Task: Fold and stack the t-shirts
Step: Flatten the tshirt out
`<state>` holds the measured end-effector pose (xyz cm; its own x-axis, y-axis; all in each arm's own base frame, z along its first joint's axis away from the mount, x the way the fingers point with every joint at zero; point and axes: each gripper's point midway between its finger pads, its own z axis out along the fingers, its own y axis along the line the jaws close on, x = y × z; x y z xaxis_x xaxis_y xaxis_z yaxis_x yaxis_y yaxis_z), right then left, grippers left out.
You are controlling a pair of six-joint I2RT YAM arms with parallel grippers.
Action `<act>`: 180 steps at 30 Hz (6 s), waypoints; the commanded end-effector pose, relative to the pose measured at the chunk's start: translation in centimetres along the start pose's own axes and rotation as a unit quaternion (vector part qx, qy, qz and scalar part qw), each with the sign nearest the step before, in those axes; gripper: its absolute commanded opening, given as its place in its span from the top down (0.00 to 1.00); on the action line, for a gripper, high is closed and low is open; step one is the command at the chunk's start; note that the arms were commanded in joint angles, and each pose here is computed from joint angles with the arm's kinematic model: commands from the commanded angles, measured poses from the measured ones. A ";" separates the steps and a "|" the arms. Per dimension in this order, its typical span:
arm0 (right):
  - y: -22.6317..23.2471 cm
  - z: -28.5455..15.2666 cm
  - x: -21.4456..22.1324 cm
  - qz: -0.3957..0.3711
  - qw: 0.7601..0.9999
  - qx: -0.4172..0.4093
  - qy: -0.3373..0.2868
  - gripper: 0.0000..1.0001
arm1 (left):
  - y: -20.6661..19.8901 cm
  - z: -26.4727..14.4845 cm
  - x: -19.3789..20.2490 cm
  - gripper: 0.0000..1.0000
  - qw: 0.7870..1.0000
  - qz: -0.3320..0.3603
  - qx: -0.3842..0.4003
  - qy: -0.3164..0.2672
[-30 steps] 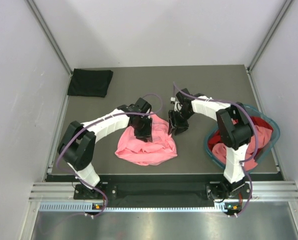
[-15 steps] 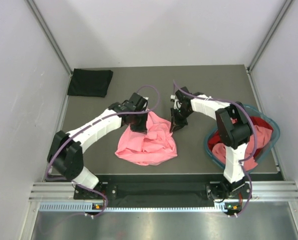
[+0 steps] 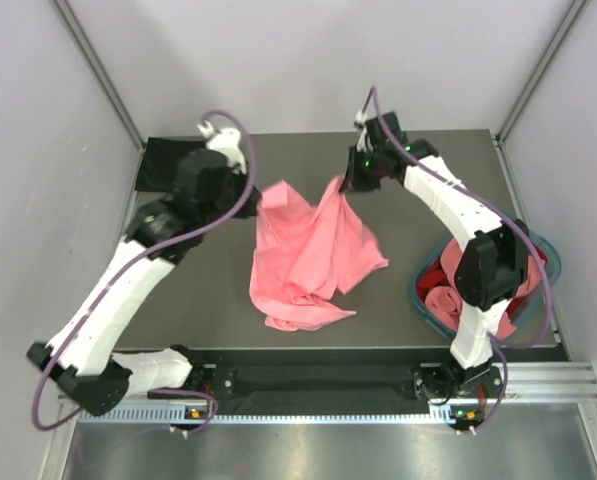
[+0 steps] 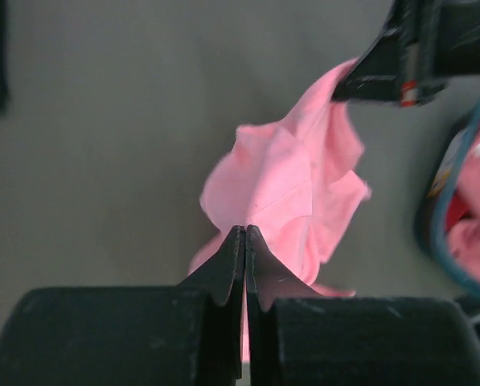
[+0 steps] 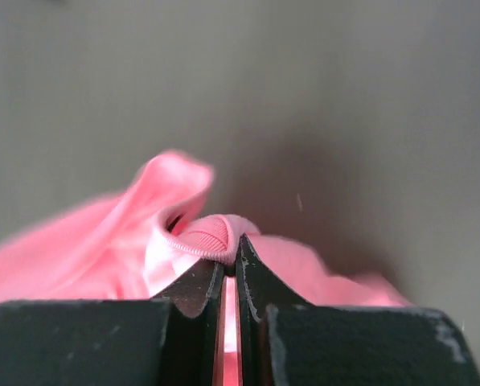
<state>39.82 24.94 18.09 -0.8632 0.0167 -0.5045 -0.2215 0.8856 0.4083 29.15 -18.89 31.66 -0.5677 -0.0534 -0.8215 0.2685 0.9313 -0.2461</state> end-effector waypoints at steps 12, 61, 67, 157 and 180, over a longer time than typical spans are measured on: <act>16.7 -18.1 -26.0 0.084 0.824 -0.412 -0.380 1.00 | -0.1 -24.9 -22.1 1.00 0.894 -0.016 0.029 -0.447; -8.0 -1.0 12.6 0.025 0.995 0.021 0.090 0.84 | 8.3 -0.9 10.6 0.52 0.964 -0.254 -0.043 0.059; -8.9 -0.6 16.6 0.005 0.989 0.059 0.133 0.84 | 9.7 -0.8 13.6 0.54 0.950 -0.286 -0.073 0.103; -10.5 -3.4 18.8 0.003 0.988 0.071 0.136 1.00 | 20.1 1.6 19.4 0.53 0.833 -0.413 -0.329 0.167; -9.8 -4.0 18.9 -0.007 0.990 0.048 0.132 1.00 | 19.5 -3.1 32.0 0.53 0.821 -0.422 -0.342 0.175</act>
<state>23.73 14.99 6.51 -0.9644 -0.1005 -0.2447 -0.1766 0.9333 0.3126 13.22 -1.75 1.98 -0.5711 -0.7840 -0.2430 -0.7650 0.6158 -0.1887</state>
